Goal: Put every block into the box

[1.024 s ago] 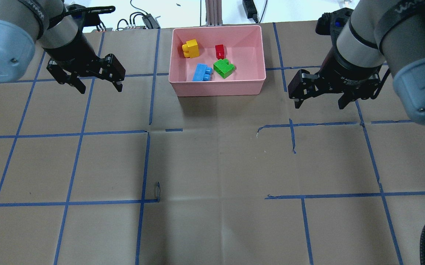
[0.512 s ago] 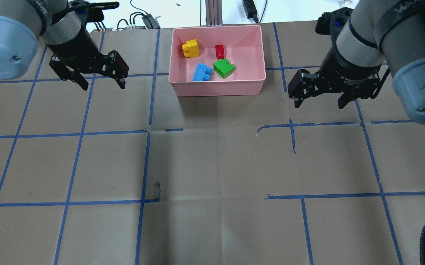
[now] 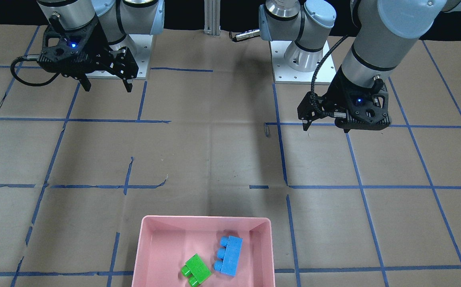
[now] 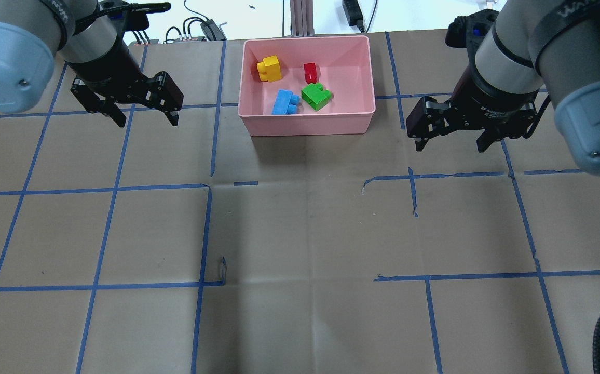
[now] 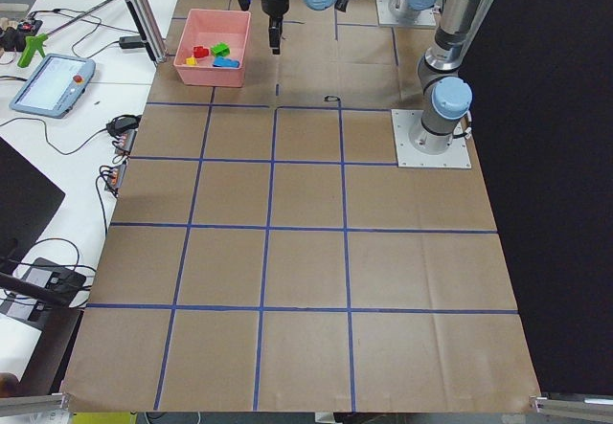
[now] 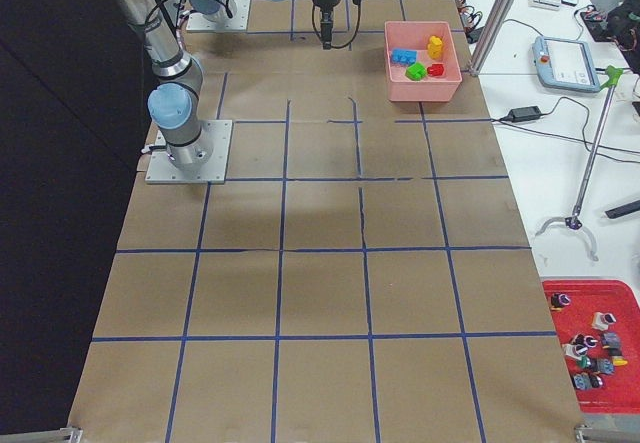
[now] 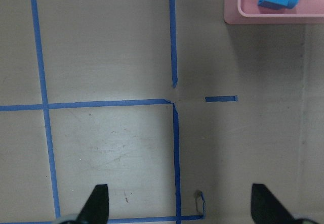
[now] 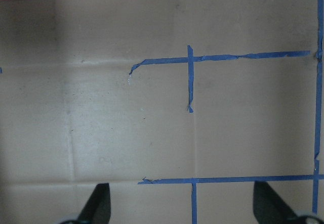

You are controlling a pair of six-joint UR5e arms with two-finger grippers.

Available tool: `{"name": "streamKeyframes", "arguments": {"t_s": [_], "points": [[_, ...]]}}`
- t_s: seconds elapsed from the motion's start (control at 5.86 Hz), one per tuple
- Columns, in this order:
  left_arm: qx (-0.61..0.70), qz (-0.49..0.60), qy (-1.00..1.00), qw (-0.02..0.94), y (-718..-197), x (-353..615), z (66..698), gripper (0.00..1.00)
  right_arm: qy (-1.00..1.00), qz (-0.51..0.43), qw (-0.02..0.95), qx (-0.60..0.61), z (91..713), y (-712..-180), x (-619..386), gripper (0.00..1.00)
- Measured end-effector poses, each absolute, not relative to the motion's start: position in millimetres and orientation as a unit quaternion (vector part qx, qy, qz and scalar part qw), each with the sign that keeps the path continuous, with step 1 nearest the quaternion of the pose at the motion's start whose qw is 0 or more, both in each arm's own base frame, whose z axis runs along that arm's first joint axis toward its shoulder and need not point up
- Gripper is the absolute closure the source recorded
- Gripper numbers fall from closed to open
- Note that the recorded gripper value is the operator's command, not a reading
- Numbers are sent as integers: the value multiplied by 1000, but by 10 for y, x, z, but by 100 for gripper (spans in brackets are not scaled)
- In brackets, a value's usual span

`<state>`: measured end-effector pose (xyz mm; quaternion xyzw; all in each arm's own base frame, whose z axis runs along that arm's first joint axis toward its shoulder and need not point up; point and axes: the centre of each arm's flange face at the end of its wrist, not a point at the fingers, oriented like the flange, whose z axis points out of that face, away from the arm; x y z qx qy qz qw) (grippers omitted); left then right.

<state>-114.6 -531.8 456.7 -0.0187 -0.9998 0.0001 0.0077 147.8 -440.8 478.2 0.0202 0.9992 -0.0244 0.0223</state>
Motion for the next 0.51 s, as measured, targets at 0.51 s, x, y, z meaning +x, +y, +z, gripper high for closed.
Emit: {"name": "streamKeyframes", "arguments": {"t_s": [0.51], "points": [[-21, 2, -1000, 4, -5311, -1140, 4579, 1, 999, -23, 22, 20, 4771, -4409, 1479, 0]]}}
